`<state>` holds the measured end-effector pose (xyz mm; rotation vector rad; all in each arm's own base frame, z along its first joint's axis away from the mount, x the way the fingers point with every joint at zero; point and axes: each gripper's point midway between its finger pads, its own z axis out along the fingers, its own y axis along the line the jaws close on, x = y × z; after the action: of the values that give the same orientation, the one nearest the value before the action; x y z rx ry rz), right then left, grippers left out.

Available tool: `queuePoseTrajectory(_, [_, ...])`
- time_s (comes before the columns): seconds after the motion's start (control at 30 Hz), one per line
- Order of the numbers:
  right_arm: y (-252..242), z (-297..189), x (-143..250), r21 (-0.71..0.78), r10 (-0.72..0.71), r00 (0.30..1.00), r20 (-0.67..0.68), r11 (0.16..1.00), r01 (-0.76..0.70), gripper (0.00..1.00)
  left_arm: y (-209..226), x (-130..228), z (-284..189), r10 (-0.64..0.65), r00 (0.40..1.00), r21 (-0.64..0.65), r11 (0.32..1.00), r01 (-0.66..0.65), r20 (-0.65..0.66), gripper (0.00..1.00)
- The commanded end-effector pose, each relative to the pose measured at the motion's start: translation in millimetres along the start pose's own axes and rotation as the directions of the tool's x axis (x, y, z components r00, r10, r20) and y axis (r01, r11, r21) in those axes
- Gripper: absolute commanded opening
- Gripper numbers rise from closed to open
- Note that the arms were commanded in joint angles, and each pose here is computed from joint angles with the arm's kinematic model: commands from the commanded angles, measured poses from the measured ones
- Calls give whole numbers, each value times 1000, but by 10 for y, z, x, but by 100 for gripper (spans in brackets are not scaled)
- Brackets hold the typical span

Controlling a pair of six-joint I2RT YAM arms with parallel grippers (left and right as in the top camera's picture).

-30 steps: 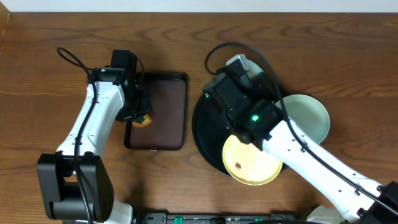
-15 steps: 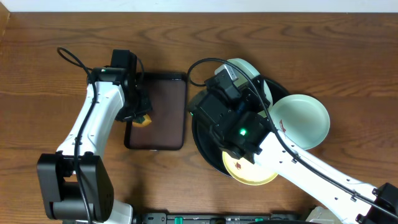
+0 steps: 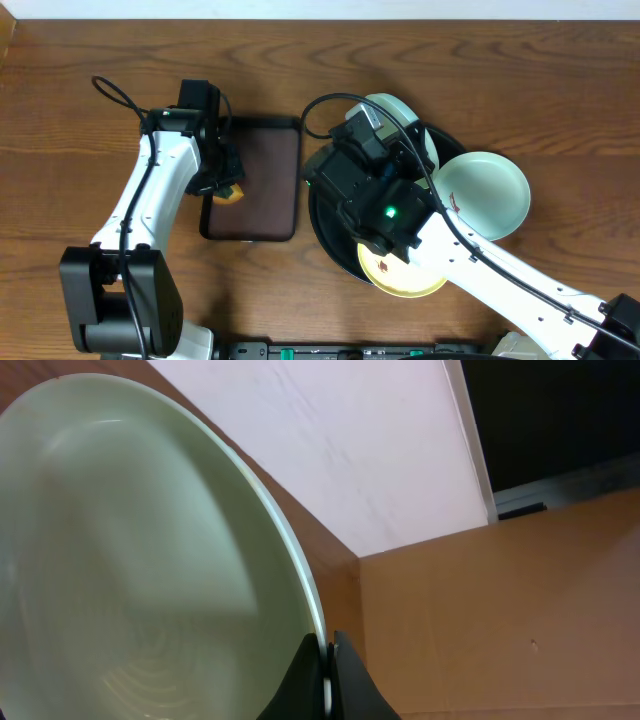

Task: Clean dirty plates on tray and stack at the side
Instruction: 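Grip the top pale green plate rim with right gripper and lift, then carry the plate right and set it on the table beside tray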

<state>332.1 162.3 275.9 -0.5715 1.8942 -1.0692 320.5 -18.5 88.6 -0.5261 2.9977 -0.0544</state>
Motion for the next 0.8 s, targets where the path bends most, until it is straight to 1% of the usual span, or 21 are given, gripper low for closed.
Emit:
queuePoseTrajectory(0.0, [-189,-61,-7,68,22,1000,10,997,-23,1,24,11,8,16,1000,-10,1000,-16,-2,7])
queuePoseTrajectory(0.4, [-175,-59,-30,58,43,999,17,997,-44,1,23,11,8,16,1000,-10,1000,-16,-3,7])
queuePoseTrajectory(0.5, [-64,-52,-29,-7,65,998,18,998,-65,1,23,11,8,16,1000,-10,1000,-16,-2,8])
queuePoseTrajectory(0.53, [27,-16,12,-65,120,993,-3,991,-120,1,23,11,8,16,1000,-10,1000,-16,-3,7])
queuePoseTrajectory(0.57, [135,51,91,-136,175,983,-50,974,-180,1,21,12,8,16,1000,-9,1000,-16,-3,7])
queuePoseTrajectory(0.6, [288,151,211,-232,243,960,-138,934,-270,1,1,21,8,15,1000,3,1000,-15,-8,7])
queuePoseTrajectory(0.63, [339,191,258,-265,264,948,-176,915,-303,1,-7,23,8,16,1000,7,1000,-16,-9,7])
queuePoseTrajectory(0.67, [465,301,372,-346,317,904,-286,846,-406,1,-31,32,7,16,1000,22,1000,-15,-14,7])
queuePoseTrajectory(0.73, [517,404,470,-401,356,853,-383,768,-500,1,-39,27,7,16,1000,26,1000,-15,-13,7])
queuePoseTrajectory(0.77, [492,501,559,-433,394,791,-468,678,-594,1,-41,22,7,16,1000,26,1000,-16,-11,7])
